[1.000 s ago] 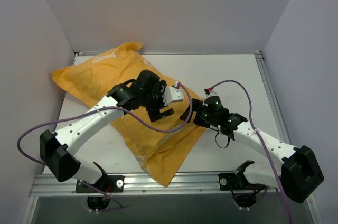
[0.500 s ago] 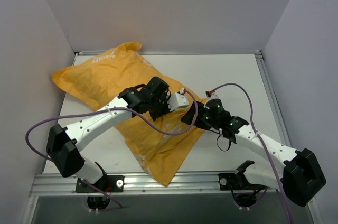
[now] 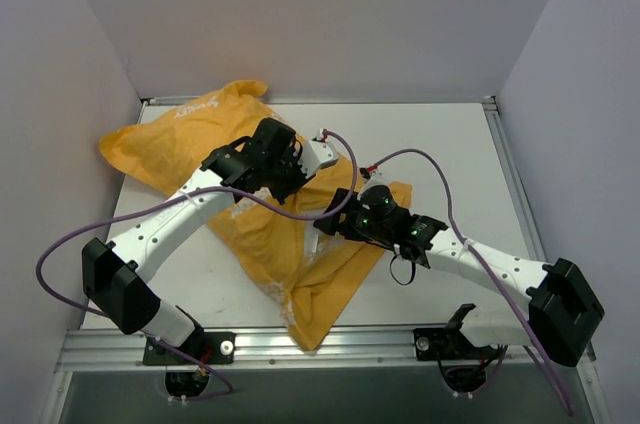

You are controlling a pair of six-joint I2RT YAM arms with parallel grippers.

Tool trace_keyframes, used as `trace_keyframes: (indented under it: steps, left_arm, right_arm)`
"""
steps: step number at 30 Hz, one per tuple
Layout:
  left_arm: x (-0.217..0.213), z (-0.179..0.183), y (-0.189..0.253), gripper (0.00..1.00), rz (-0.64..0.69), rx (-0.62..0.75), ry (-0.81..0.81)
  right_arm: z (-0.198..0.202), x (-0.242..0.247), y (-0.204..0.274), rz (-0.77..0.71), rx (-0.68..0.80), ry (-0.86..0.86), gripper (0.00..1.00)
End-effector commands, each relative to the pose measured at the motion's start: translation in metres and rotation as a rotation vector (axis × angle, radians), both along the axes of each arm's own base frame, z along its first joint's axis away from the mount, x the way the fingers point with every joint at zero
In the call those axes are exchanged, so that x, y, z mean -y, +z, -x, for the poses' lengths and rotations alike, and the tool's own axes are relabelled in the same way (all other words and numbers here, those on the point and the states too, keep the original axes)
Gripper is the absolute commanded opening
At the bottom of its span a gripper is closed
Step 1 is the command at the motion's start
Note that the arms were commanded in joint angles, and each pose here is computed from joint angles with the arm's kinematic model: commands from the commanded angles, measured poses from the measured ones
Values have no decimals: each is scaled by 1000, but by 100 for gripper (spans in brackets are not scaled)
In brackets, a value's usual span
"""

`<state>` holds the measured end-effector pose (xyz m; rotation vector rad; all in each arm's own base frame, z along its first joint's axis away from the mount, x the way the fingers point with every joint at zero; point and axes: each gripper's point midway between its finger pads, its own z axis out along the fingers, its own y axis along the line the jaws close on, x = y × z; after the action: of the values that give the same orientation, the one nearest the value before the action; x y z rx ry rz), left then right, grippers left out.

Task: Remove the pillowcase from the pillow

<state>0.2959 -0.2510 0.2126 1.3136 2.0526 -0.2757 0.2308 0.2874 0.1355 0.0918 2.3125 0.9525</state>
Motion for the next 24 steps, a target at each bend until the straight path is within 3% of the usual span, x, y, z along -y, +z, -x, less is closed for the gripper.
trace_keyframes:
  steps: [1,4,5,8,16,24]
  left_arm:
    - [3,-9,32,7,63,85,18]
    - [-3,-15,35,7,60,103,48]
    - [-10,-21,36,6,50,116,77]
    - [-31,-36,39,6,17,157,140]
    - [-103,-66,35,4,-141,305,275]
    - [-179,-89,29,4,-238,320,403]
  right_arm:
    - [-26,0,16,-9,50,-106,63]
    - [-39,20,-5,62,8,-210,40]
    - [-47,33,-16,60,-30,-259,22]
    - [-35,64,-65,62,-155,-309,0]
    - [-13,125,-104,164,-242,-433,0]
    - [1,183,-122,218,-286,-532,0]
